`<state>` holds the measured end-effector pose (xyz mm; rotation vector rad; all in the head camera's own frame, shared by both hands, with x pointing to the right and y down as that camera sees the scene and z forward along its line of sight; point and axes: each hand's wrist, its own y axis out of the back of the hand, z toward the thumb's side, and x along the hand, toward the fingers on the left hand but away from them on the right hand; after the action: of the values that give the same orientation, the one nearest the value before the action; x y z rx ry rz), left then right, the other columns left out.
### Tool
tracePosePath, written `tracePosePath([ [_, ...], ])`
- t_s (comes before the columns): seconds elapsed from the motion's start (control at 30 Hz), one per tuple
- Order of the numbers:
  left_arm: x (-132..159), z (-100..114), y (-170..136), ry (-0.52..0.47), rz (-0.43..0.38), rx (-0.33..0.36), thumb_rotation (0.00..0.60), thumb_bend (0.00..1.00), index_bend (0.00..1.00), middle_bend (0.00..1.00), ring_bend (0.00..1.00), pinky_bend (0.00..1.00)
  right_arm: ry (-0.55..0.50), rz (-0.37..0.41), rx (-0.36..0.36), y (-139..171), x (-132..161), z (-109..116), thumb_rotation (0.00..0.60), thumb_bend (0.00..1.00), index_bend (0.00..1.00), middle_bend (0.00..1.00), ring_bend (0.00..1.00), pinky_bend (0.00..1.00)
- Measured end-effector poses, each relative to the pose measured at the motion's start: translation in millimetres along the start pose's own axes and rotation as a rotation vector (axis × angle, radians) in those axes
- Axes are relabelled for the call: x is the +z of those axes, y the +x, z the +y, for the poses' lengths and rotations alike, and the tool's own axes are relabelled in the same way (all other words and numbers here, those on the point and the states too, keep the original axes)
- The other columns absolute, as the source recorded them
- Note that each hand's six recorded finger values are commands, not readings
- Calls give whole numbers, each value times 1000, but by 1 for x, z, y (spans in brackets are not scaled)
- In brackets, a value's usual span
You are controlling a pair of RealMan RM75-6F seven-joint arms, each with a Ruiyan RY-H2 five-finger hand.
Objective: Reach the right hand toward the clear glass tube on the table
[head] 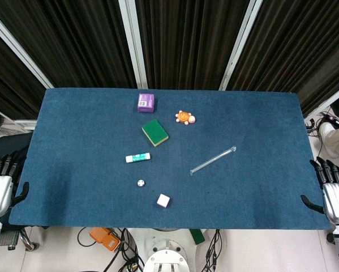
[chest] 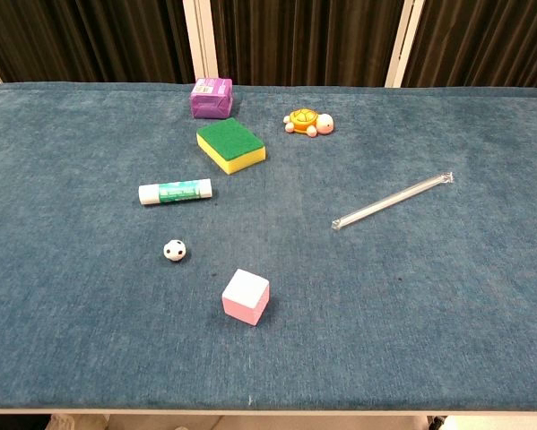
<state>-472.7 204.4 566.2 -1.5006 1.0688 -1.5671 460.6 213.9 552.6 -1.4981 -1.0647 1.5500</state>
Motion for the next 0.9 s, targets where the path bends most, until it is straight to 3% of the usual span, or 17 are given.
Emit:
tracePosePath([
  [0.5, 0, 0, 1, -7, 7, 7, 600, 424, 129, 0, 0, 67, 3, 23, 15, -6, 3, -7, 600, 322, 155, 118, 108, 150],
  [0.7, 0, 2, 0, 9, 5, 23, 600, 424, 129, 0, 0, 67, 2, 95, 65, -25, 16, -24, 600, 322, 207, 118, 107, 150],
  [0.9, -1, 2, 0, 41, -2, 25, 600, 424, 129, 0, 0, 67, 6, 213, 150, -70, 49, -40, 600, 322, 262, 118, 107, 148],
])
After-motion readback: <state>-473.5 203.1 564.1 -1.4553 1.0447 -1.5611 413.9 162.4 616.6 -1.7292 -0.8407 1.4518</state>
